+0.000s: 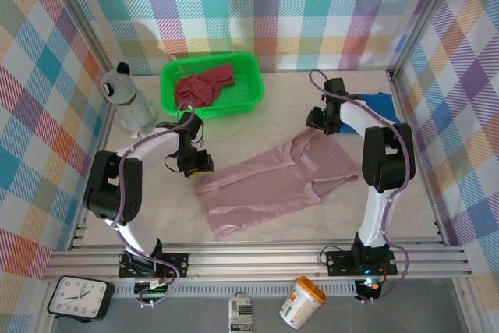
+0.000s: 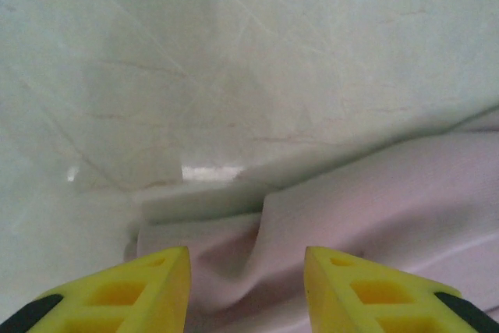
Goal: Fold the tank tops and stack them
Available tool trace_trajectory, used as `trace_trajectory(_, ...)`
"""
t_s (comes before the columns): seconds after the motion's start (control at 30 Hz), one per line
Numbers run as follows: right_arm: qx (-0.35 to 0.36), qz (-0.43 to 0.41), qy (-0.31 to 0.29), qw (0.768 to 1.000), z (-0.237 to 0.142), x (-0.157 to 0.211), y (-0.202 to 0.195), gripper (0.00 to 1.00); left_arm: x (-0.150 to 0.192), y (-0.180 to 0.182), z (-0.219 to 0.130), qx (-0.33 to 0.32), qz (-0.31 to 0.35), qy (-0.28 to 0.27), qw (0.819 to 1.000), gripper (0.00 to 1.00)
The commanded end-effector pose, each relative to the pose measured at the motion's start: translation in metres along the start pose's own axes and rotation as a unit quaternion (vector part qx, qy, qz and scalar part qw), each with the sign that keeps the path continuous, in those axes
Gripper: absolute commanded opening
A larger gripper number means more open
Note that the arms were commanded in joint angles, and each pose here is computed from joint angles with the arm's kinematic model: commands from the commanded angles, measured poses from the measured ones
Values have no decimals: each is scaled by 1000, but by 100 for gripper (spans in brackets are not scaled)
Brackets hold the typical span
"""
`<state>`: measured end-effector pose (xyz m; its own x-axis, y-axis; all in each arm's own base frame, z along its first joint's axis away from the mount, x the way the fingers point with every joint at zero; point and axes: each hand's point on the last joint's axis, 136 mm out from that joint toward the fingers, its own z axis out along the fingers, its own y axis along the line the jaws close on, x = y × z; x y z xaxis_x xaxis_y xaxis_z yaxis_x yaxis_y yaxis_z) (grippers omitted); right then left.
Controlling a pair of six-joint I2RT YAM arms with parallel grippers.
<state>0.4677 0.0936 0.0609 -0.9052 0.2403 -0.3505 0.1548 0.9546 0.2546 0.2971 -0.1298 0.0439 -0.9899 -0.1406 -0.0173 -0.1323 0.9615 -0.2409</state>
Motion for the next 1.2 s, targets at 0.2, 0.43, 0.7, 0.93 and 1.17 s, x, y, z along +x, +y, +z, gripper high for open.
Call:
trace_trajectory(0.2,52,-2,5,999,12,-18,-21,40,6,-1,15,-9,17,23,1000,43)
trace_trajectory(0.43,29,4,20,999,13,-16,-28,23,24,12,23,-27,12,46,998,43)
trace_trajectory(0.7,-18,17,-6,1000,1,-19,-19,6,38,25,27,-48,9,65,997,43)
trace_trajectory(0.93,-179,103,-66,976,-26,-40,3,0,45,29,28,-54,2,74,996,43)
trace_trajectory(1.17,-219,166,-79,958,-18,-34,-26,0,52,33,31,-57,-1,82,995,43)
